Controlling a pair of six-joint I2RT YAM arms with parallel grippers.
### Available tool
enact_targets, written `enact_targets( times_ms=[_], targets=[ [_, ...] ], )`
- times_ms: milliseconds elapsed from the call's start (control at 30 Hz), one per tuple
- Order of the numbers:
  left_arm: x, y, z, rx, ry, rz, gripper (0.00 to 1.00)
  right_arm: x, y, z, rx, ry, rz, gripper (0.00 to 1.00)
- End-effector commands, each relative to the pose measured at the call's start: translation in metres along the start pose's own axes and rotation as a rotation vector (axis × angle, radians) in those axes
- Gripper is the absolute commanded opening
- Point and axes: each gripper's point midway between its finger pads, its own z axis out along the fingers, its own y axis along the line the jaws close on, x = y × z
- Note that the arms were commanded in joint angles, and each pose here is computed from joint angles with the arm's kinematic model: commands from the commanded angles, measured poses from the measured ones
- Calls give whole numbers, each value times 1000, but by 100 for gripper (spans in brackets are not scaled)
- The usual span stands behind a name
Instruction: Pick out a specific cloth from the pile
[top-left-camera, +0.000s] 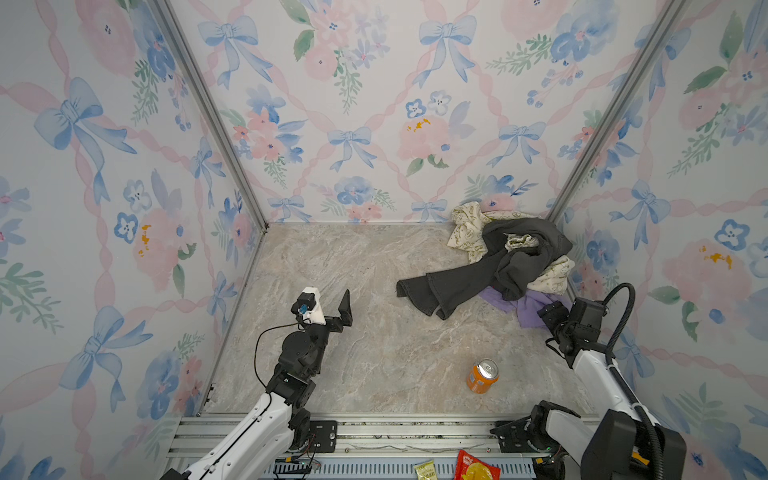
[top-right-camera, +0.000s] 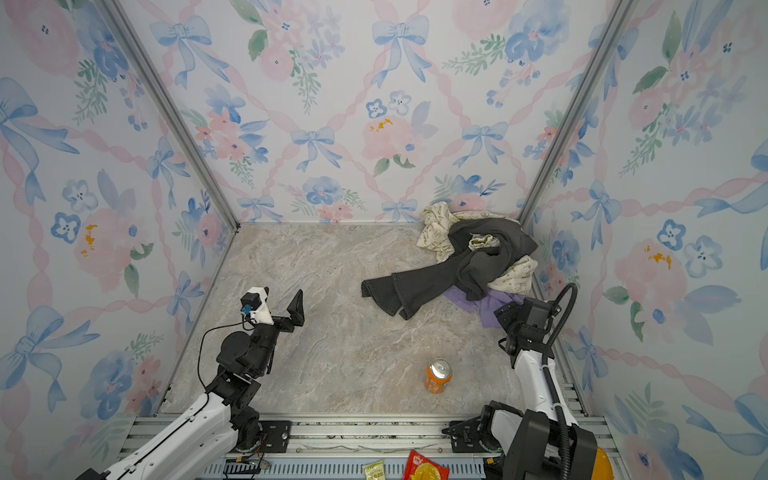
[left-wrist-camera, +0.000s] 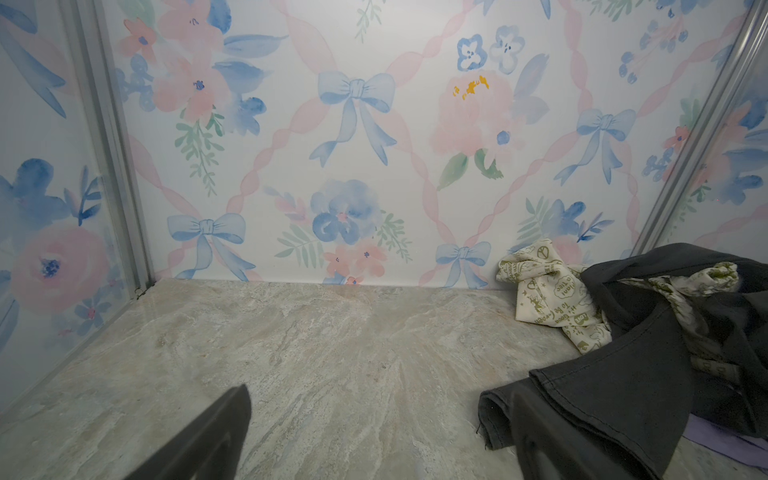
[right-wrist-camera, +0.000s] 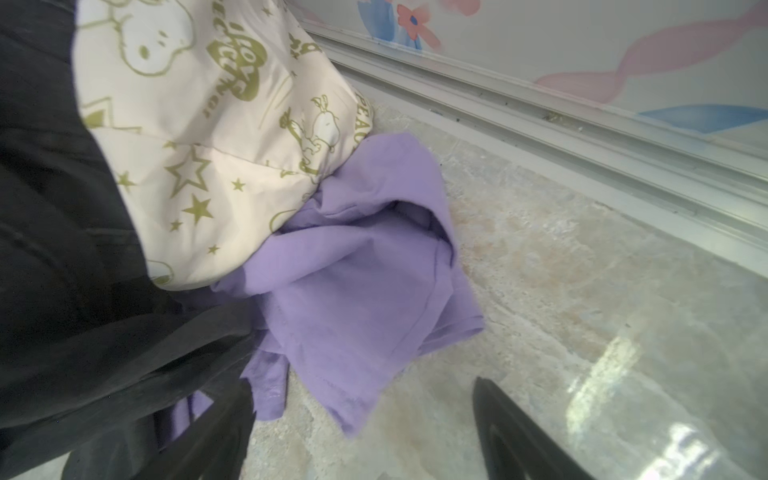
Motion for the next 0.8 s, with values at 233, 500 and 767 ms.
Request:
enact_targets(
  times_ms=[233, 500, 767],
  targets=[
    [-26, -12, -1, 54, -44, -58, 98, 2, -10, 29, 2, 56, 101, 78],
    [-30, -15, 0, 63, -38, -65, 98, 14, -12, 48, -4, 114, 145, 60],
    [-29, -18, 2, 77, -21, -66, 98, 17, -11, 52, -15, 127, 153, 32]
  ],
)
